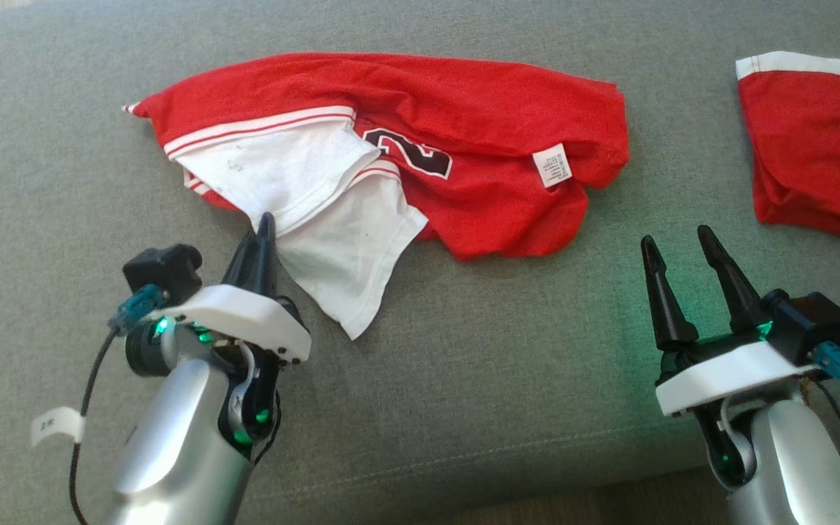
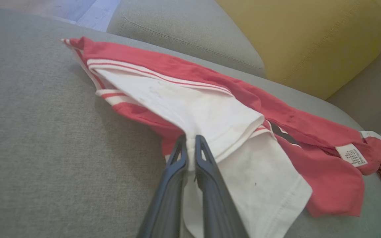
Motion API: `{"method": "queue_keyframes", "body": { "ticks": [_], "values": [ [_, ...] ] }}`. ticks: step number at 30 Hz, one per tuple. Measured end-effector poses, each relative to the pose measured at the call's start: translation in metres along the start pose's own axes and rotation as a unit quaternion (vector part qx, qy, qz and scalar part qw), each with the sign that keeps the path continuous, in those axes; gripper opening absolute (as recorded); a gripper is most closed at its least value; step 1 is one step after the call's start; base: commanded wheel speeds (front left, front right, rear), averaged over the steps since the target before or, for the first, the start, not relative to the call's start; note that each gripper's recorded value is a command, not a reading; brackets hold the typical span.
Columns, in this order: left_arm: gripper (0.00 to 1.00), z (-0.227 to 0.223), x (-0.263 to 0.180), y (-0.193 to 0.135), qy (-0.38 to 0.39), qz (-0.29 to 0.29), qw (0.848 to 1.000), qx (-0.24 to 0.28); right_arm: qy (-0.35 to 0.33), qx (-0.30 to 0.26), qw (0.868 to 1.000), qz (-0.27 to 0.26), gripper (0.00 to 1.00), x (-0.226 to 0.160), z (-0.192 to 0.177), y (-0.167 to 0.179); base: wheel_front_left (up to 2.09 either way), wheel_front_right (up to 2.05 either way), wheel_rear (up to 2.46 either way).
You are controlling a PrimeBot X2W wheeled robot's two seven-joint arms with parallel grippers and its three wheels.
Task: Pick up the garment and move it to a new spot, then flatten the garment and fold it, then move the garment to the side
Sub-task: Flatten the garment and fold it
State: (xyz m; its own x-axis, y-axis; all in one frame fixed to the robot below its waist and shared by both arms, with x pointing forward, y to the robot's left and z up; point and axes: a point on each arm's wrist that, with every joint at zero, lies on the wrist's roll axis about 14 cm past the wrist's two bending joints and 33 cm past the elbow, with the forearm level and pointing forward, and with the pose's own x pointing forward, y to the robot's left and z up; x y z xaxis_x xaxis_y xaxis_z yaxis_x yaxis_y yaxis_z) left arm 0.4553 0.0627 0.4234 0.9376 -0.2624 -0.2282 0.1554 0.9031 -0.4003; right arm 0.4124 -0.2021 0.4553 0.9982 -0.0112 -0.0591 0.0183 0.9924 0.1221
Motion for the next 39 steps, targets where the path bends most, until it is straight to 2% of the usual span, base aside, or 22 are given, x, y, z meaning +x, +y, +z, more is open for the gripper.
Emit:
{"method": "queue_keyframes", "body": {
  "ticks": [5,9,15,17,18,26,28,29,30,31,32,35,37,39],
  "values": [
    [0.0,0.01,-0.007,-0.001,-0.014,-0.001,1.0,0.015,-0.004,0.0,1.0,0.001,1.0,-0.001,0.003,0.001,0.0,0.0,0.0],
    [0.0,0.014,-0.018,0.012,-0.008,0.014,1.0,0.002,-0.006,0.0,1.0,-0.003,1.0,-0.002,0.004,-0.002,0.0,0.0,0.0],
    [0.0,-0.019,-0.055,0.044,0.078,0.056,0.995,0.002,-0.002,0.001,1.0,-0.008,1.0,0.0,0.001,-0.005,0.0,0.0,0.0],
    [0.47,-0.022,-0.06,0.047,0.088,0.063,0.994,0.003,0.001,0.001,1.0,-0.006,1.0,0.002,-0.001,-0.003,0.0,0.0,0.0],
    [1.0,-0.02,-0.06,0.046,0.085,0.064,0.994,0.003,0.002,0.002,1.0,-0.004,1.0,0.002,-0.002,-0.002,0.0,0.0,0.0],
    [1.0,-0.012,-0.061,0.032,0.069,0.056,0.995,0.038,0.004,0.003,1.0,0.004,1.0,0.007,-0.004,0.004,0.0,0.0,0.0],
    [0.84,-0.014,-0.062,0.03,0.07,0.054,0.995,0.046,0.002,0.003,1.0,0.006,1.0,0.009,-0.003,0.004,0.0,0.0,0.0],
    [0.84,-0.015,-0.063,0.028,0.071,0.052,0.995,0.048,0.002,0.003,1.0,0.006,1.0,0.009,-0.003,0.005,0.0,0.0,0.0],
    [0.69,-0.017,-0.064,0.028,0.074,0.054,0.994,0.052,0.001,0.003,1.0,0.007,1.0,0.011,-0.002,0.005,0.0,0.0,0.0],
    [0.6,-0.017,-0.064,0.028,0.074,0.054,0.994,0.052,0.001,0.003,1.0,0.007,1.0,0.011,-0.002,0.005,0.0,0.0,0.0],
    [0.58,-0.018,-0.065,0.029,0.074,0.058,0.994,0.054,0.001,0.003,1.0,0.007,1.0,0.011,-0.003,0.005,0.0,0.0,0.0],
    [0.62,-0.019,-0.065,0.034,0.077,0.074,0.992,0.064,0.003,0.003,1.0,0.006,1.0,0.011,-0.004,0.005,0.0,0.0,0.0],
    [0.74,-0.018,-0.066,0.038,0.076,0.087,0.991,0.067,0.004,0.003,1.0,0.006,1.0,0.011,-0.005,0.004,0.0,0.0,0.0],
    [0.76,-0.019,-0.067,0.04,0.08,0.095,0.99,0.067,0.004,0.003,1.0,0.005,1.0,0.01,-0.005,0.004,0.0,0.0,0.0]
  ]
}}
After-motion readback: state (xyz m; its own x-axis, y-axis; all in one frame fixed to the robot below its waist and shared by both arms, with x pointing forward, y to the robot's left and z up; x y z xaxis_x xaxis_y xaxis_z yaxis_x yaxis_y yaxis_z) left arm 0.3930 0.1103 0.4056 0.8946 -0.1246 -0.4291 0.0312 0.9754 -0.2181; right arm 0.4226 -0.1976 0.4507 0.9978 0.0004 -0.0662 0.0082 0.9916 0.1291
